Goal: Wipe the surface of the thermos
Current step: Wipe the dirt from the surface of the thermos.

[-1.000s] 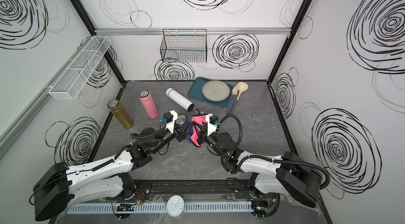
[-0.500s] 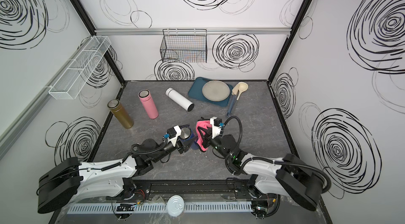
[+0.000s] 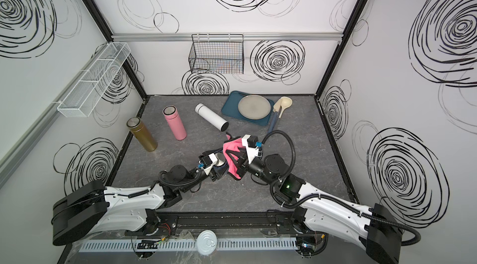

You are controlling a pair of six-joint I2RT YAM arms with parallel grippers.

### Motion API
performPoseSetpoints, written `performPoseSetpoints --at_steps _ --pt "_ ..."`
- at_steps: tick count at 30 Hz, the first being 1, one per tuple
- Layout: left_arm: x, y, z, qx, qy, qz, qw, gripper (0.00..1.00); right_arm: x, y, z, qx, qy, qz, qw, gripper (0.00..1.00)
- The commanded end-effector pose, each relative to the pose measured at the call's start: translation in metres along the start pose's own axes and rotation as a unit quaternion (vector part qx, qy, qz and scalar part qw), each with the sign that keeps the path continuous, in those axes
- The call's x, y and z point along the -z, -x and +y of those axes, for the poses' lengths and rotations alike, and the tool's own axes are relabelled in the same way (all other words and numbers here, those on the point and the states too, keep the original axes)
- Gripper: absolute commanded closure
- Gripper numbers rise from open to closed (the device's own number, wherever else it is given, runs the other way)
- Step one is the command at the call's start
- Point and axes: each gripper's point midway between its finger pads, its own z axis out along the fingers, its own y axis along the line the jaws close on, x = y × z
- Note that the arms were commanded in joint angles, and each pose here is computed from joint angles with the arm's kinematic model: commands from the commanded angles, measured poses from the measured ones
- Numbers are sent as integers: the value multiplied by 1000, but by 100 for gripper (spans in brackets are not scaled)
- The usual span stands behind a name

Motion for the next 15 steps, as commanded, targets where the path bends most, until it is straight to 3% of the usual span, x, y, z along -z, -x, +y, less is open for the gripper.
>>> performPoseSetpoints --at_steps 1,5,15 --pt "1 36 11 -44 32 -68 996 100 -2 -12 22 28 46 33 998 100" --pt "2 35 10 -67 51 -53 995 100 -7 -14 19 27 37 47 998 100" --pt "13 52 -15 -93 13 -77 993 100 -43 -58 -7 33 -5 147 989 100"
